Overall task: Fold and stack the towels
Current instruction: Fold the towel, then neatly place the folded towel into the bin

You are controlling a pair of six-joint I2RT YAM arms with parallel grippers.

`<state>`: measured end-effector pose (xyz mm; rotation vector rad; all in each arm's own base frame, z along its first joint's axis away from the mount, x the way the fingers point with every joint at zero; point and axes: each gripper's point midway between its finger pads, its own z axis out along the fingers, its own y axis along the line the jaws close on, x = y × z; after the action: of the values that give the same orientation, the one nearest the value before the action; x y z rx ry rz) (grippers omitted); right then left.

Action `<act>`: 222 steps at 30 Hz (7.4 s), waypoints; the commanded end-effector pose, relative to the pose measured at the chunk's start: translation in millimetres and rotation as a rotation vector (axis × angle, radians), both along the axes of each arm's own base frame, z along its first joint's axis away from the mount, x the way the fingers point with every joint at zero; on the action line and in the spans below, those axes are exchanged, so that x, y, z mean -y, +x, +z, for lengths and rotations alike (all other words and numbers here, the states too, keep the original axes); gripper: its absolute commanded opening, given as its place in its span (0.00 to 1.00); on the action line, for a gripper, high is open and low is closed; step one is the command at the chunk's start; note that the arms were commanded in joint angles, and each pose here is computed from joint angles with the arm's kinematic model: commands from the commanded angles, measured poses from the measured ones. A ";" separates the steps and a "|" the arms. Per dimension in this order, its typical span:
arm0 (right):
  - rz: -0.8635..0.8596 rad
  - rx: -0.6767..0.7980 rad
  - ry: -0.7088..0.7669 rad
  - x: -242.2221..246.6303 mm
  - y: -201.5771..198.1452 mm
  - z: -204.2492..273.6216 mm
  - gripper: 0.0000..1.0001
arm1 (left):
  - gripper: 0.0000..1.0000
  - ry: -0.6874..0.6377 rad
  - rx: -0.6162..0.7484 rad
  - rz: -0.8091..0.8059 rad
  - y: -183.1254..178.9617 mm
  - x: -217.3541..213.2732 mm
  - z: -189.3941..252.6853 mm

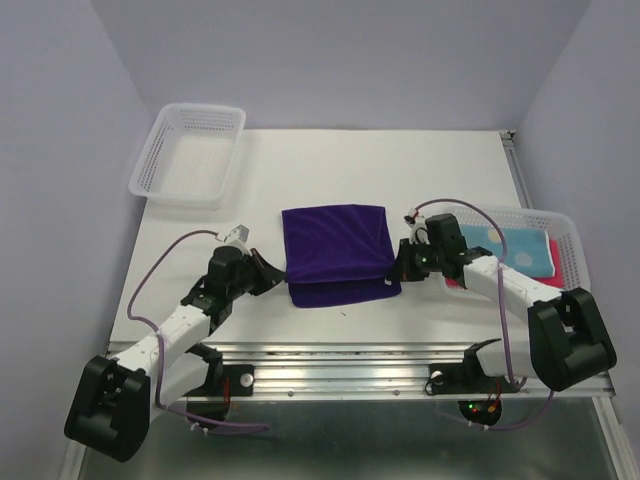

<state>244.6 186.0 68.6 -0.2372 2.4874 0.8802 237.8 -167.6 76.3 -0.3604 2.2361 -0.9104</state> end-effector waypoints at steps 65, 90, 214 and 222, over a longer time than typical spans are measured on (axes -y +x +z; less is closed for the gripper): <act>-0.279 0.103 -0.472 18.1 237.5 -16.8 0.53 | 0.50 0.302 -0.105 0.049 230.2 -1.6 -36.3; -0.165 0.197 -0.505 21.2 262.9 -1.0 0.02 | 0.00 0.315 -0.040 0.054 234.5 -4.4 -23.3; -0.374 0.130 -0.667 48.3 72.1 34.2 0.01 | 0.99 0.252 0.098 0.047 25.6 4.0 28.3; -0.484 0.193 -0.891 97.9 69.1 107.9 0.01 | 0.99 0.252 0.101 0.033 25.0 5.0 27.6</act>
<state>325.4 127.4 135.9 -0.0280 2.4681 -0.2120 249.8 -168.7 80.9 -0.2491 2.2909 -0.5786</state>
